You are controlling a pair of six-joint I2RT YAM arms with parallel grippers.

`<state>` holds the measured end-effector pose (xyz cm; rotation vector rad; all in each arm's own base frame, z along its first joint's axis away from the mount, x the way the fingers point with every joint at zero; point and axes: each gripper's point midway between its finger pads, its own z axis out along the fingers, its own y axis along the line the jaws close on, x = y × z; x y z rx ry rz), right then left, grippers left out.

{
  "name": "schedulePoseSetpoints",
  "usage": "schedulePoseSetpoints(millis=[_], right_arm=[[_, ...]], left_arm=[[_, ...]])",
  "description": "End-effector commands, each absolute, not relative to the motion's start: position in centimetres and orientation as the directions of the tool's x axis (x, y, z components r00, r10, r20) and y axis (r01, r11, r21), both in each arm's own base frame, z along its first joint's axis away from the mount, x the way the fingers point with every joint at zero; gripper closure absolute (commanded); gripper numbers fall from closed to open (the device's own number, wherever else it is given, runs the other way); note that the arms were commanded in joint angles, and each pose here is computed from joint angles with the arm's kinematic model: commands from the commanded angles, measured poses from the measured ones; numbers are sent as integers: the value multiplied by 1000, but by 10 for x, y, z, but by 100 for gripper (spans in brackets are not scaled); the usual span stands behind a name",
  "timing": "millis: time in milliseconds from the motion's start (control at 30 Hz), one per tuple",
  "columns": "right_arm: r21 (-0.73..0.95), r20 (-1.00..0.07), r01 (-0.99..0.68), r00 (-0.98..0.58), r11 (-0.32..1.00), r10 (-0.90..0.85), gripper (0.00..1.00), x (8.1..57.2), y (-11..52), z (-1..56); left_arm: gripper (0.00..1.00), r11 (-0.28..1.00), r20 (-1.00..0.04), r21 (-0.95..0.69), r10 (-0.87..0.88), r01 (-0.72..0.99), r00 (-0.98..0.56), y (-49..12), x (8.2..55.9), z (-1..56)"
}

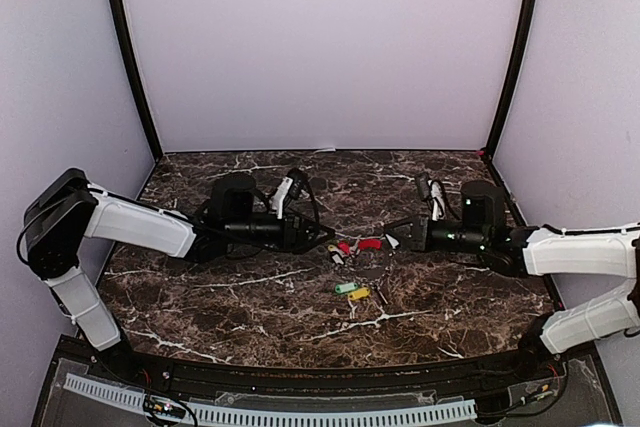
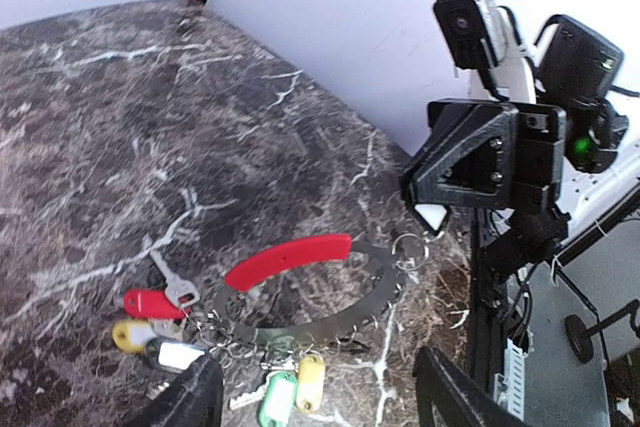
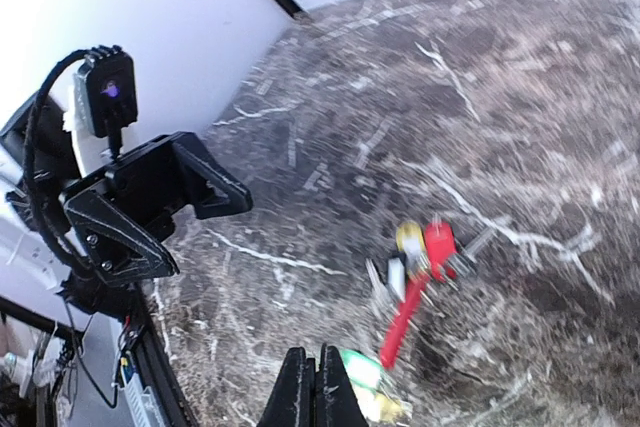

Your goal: Remove the keys from the keyring

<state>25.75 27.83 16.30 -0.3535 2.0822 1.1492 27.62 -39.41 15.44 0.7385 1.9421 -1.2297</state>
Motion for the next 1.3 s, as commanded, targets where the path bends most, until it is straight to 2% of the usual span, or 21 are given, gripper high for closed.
schedulePoseSetpoints(millis=[0,200,300,400,600,767,967,1033,1267], right_arm=[[557,-816,-719,-568,417,111,100,248,292,230],[522,-852,-801,-504,292,140,100,231,298,273],[518,-855,-809,-490,279,167,100,230,296,285],[529,-848,-796,-486,295,209,100,234,292,291],[544,-838,-756,-463,364,290,100,246,281,291],[556,-829,-734,-458,390,320,100,250,278,290],[561,-825,-733,-457,385,332,100,249,279,292],[564,-823,-728,-458,388,337,100,250,279,291],[567,-822,-709,-454,419,343,100,254,277,287]], left_arm=[[32,203,-884,-438,80,876,-460,-399,248,200],[33,68,-921,-386,31,920,-389,-405,225,237],[36,42,-937,-347,21,937,-348,-414,216,249],[49,73,-960,-278,6,958,-280,-426,208,257],[67,215,-985,-173,-25,961,-172,-445,208,260],[69,268,-992,-125,-37,955,-119,-461,210,262],[77,305,-993,-120,-36,945,-114,-479,226,253],[80,291,-992,-126,-20,949,-125,-487,228,249],[79,234,-992,-125,-11,964,-126,-501,224,239]])
